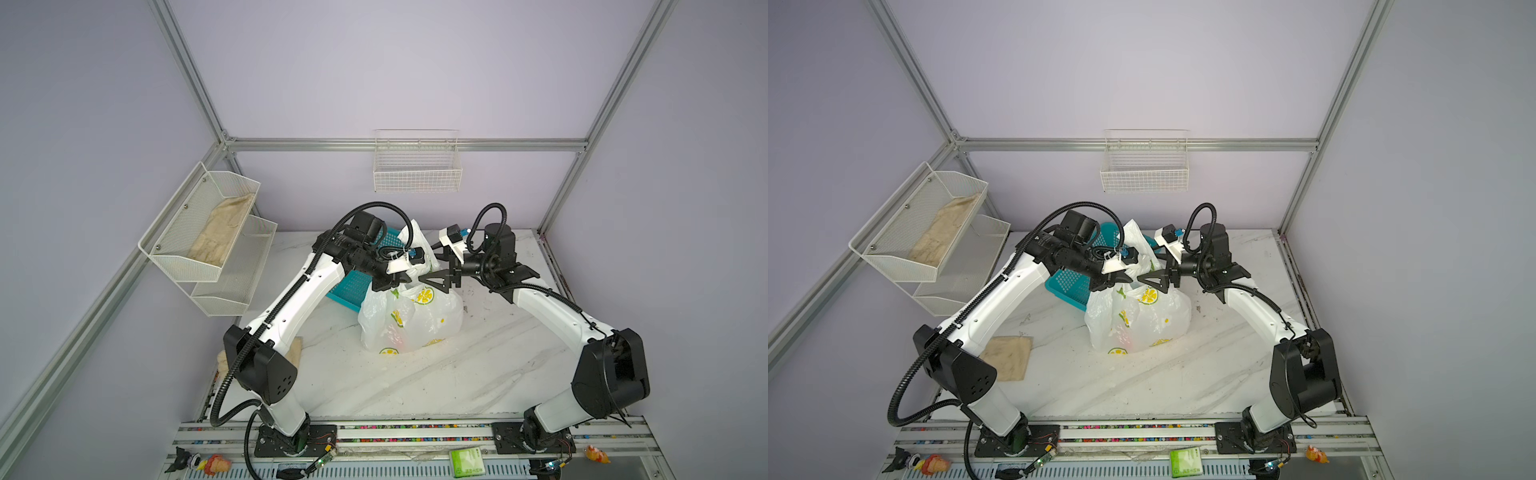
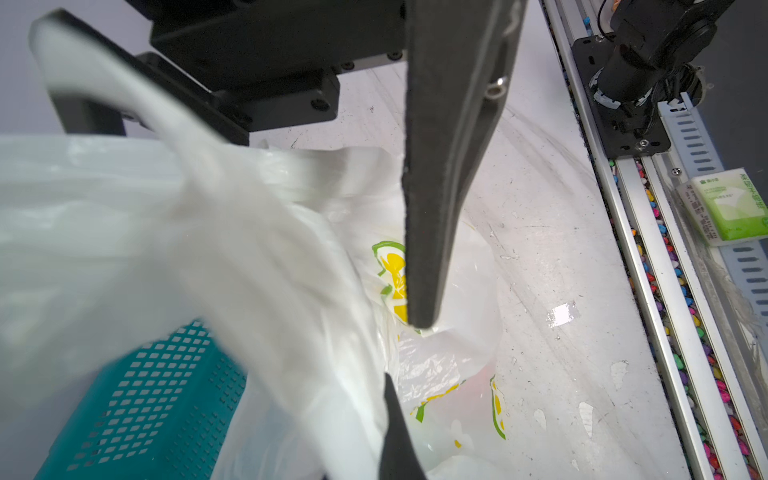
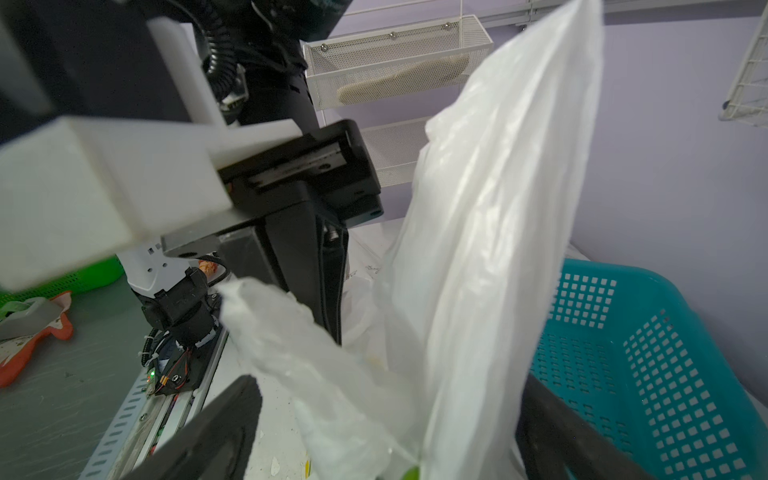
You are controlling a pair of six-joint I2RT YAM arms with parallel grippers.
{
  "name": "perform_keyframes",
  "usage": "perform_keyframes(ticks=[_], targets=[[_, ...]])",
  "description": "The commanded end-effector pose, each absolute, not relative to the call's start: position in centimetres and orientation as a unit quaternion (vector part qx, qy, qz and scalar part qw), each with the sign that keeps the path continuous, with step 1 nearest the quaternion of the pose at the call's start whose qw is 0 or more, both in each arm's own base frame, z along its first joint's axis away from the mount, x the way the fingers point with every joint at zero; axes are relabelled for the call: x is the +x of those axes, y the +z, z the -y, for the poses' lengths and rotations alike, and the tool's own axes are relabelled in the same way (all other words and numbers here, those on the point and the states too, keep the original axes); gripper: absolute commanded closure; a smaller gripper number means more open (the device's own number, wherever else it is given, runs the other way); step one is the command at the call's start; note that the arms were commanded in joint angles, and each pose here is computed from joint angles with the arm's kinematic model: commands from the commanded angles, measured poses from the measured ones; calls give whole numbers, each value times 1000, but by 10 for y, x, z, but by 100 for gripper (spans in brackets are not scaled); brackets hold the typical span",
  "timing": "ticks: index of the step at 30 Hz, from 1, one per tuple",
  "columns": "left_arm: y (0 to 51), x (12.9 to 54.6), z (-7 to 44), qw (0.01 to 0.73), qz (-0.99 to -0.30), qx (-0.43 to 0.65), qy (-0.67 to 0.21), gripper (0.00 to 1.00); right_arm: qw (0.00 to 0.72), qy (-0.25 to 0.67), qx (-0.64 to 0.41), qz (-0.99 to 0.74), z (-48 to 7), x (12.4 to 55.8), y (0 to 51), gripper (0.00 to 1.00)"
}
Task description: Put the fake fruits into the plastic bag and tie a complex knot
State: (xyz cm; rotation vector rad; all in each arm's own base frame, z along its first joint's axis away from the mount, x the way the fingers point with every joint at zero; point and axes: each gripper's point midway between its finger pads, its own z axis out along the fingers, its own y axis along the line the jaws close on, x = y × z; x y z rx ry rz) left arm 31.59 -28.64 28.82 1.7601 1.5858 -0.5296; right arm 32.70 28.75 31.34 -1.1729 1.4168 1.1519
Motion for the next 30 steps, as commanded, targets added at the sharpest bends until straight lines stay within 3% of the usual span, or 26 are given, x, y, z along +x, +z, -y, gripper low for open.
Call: perform_keyframes(ticks=[1, 13, 25, 30], targets=[[332, 315, 301, 401, -564, 690, -213, 100, 484, 468, -495, -549, -289, 319, 326, 5], [330, 327, 310, 402, -561, 691, -217, 100, 480, 478, -499, -541, -289, 314, 325, 12], [325, 336, 313, 398, -572, 685, -211, 100, 475, 487, -498, -538, -290, 314, 324, 32], [328, 341, 316, 405, -578, 675, -215, 96, 475, 483, -496, -543, -290, 315, 322, 46]])
